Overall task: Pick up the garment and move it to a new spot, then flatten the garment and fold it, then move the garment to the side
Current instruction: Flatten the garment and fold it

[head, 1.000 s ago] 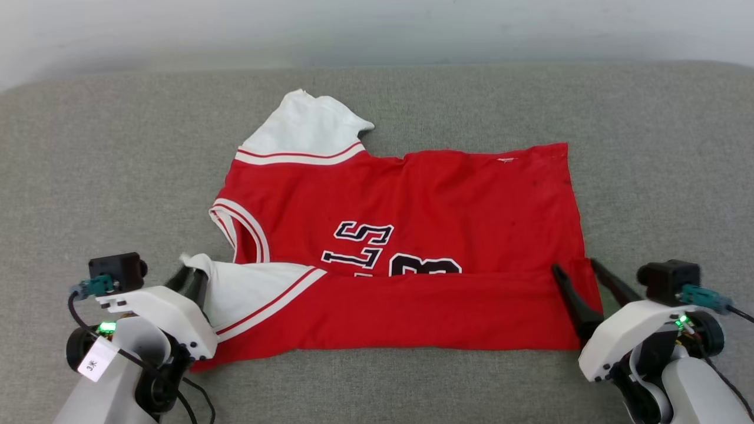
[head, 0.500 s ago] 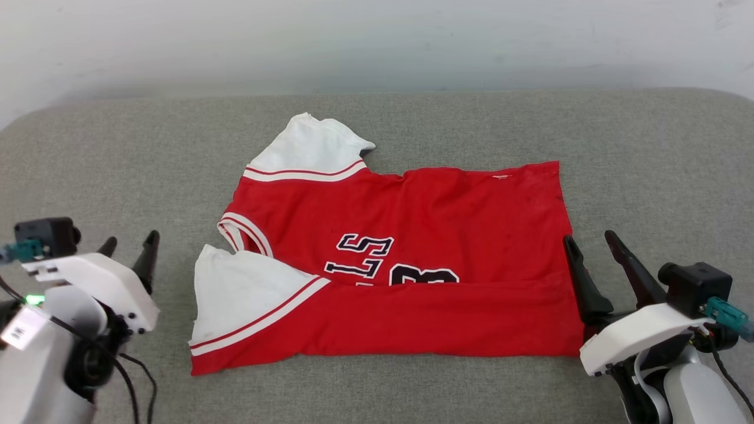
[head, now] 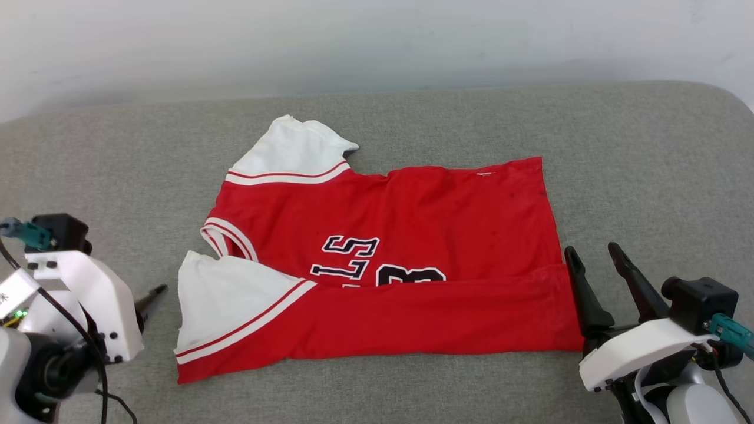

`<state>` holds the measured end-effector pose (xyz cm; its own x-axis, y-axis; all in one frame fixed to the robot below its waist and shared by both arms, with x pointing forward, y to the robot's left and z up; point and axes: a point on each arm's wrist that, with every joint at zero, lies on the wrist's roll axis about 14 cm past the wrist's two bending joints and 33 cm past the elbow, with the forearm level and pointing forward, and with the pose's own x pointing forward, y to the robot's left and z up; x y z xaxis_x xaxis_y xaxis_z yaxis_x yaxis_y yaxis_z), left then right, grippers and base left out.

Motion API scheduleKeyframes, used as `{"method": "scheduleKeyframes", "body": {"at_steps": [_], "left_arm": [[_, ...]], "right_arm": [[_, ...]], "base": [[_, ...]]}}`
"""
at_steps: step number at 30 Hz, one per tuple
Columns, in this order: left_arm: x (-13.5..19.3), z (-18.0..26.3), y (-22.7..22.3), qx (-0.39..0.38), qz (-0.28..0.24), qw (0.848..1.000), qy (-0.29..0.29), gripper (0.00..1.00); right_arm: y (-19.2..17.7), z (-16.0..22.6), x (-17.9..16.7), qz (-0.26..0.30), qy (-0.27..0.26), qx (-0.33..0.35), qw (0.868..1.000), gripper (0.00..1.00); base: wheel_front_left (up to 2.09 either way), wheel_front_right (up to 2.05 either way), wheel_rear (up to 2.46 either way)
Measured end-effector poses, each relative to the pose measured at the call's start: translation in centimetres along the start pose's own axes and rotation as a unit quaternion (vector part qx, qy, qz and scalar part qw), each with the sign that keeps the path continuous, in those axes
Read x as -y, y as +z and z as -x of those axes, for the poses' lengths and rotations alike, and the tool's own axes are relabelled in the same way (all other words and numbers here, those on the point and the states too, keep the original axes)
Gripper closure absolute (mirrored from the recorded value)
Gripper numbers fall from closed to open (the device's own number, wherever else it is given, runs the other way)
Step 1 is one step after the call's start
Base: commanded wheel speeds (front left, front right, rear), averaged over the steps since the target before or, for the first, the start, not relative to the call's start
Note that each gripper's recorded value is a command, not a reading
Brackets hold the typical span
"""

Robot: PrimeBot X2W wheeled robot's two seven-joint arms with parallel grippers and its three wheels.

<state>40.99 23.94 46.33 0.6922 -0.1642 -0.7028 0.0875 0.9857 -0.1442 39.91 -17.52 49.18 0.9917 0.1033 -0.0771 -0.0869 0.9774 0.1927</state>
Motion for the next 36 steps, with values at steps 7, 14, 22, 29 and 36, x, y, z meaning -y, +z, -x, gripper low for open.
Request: {"method": "scheduleKeyframes", "body": {"at_steps": [7,14,22,29,36], "left_arm": [[1.2,-1.6,-4.9,-0.089,0.024,0.996,-0.012,0.00],[2.3,-3.1,-8.8,-0.144,0.047,0.988,-0.026,0.00],[3.5,-4.1,-9.9,-0.154,0.067,0.985,-0.049,1.00],[4.1,-4.2,-8.0,-0.095,0.073,0.991,-0.060,1.00],[3.7,-3.1,-5.3,-0.035,0.047,0.997,-0.048,1.00]], "right_arm": [[-0.8,0.1,0.6,-0.008,-0.013,-0.011,1.000,0.00],[-1.7,0.1,1.4,-0.016,-0.027,-0.022,0.999,0.00],[-2.5,0.1,2.8,-0.027,-0.041,-0.044,0.998,0.00],[-5.0,1.4,5.0,-0.036,-0.061,-0.142,0.987,0.00],[-8.1,3.2,5.5,-0.035,-0.046,-0.281,0.958,0.00]], "base": [[0.00,0.00,0.00],[0.00,0.00,0.00],[0.00,0.00,0.00],[0.00,0.00,0.00],[0.00,0.00,0.00]]}}
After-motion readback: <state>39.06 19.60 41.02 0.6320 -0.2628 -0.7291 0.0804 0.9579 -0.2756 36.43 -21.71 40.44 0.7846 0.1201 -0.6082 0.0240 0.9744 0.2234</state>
